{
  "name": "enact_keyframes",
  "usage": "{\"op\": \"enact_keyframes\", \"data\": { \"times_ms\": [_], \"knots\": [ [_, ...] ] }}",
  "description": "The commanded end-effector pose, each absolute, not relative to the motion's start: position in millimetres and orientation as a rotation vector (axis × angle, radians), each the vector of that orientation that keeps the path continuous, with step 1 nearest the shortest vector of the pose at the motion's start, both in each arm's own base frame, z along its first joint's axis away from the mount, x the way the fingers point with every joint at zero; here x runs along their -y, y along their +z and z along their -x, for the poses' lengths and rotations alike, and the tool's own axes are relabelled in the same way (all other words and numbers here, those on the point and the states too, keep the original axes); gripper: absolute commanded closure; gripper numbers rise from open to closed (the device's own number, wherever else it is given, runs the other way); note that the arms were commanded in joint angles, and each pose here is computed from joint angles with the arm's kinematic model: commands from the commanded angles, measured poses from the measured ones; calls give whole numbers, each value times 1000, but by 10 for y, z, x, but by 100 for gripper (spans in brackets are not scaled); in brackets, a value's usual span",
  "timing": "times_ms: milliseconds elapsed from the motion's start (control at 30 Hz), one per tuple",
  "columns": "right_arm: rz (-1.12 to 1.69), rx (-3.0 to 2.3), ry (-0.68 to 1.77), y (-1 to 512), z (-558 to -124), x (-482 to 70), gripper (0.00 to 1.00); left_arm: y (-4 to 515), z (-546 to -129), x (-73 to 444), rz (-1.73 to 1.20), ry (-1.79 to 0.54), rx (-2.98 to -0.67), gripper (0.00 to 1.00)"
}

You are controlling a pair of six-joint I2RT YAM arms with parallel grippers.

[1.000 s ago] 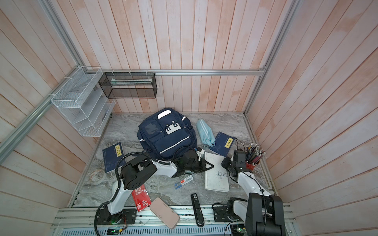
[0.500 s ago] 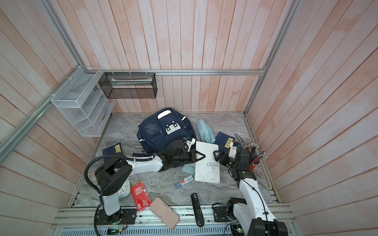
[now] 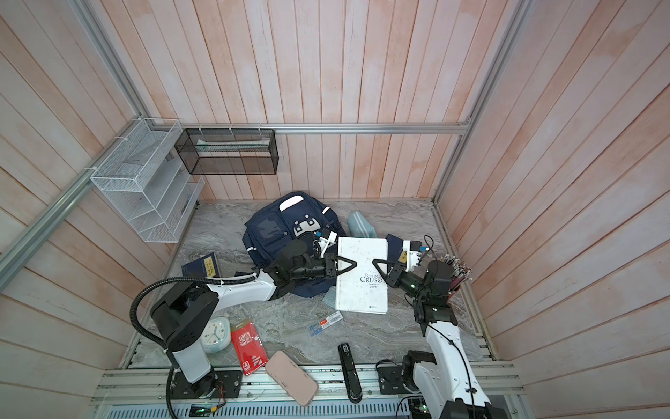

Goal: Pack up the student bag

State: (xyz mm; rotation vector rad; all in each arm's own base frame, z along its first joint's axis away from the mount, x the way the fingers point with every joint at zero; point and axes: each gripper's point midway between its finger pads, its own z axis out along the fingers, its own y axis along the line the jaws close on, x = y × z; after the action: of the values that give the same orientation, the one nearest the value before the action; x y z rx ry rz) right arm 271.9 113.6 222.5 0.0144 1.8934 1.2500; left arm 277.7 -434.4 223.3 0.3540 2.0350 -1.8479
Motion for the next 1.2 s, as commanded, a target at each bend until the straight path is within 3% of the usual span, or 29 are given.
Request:
{"op": "enact_keyframes", "data": {
  "times_ms": [0,67,233,400,533,633,700,867,1067,1167],
  "knots": [
    [139,-1908,1280,2123,-2550,-1313,100,2598,-2697,4456,-442,-1878,-1862,87],
    [141,-1894,1274,2158,-2554,-1307,100,2506,-2774,4415,-421,-1850,-1894,80],
    [96,-1872,1233,2227,-2607,-1252,100,2233,-2994,4264,-337,-1731,-2006,47],
    [-40,-1848,1132,2308,-2735,-1080,100,2110,-3338,3776,-237,-1469,-2076,35],
    [-125,-1851,1072,2319,-2797,-968,100,1922,-3554,3406,-226,-1121,-2185,34],
    [-192,-1858,969,2340,-2834,-809,100,1673,-3679,3159,-366,-753,-2261,53],
    [-193,-1845,942,2391,-2828,-769,100,1510,-3699,3087,-467,-604,-2285,58],
    [-193,-1864,944,2348,-2840,-774,100,1231,-3691,3204,-679,-377,-2312,50],
    [-196,-1861,958,2312,-2826,-782,100,886,-3896,3148,-705,-41,-2348,43],
    [-190,-1863,959,2316,-2815,-788,100,773,-3920,3231,-739,-33,-2354,43]
  ]
}}
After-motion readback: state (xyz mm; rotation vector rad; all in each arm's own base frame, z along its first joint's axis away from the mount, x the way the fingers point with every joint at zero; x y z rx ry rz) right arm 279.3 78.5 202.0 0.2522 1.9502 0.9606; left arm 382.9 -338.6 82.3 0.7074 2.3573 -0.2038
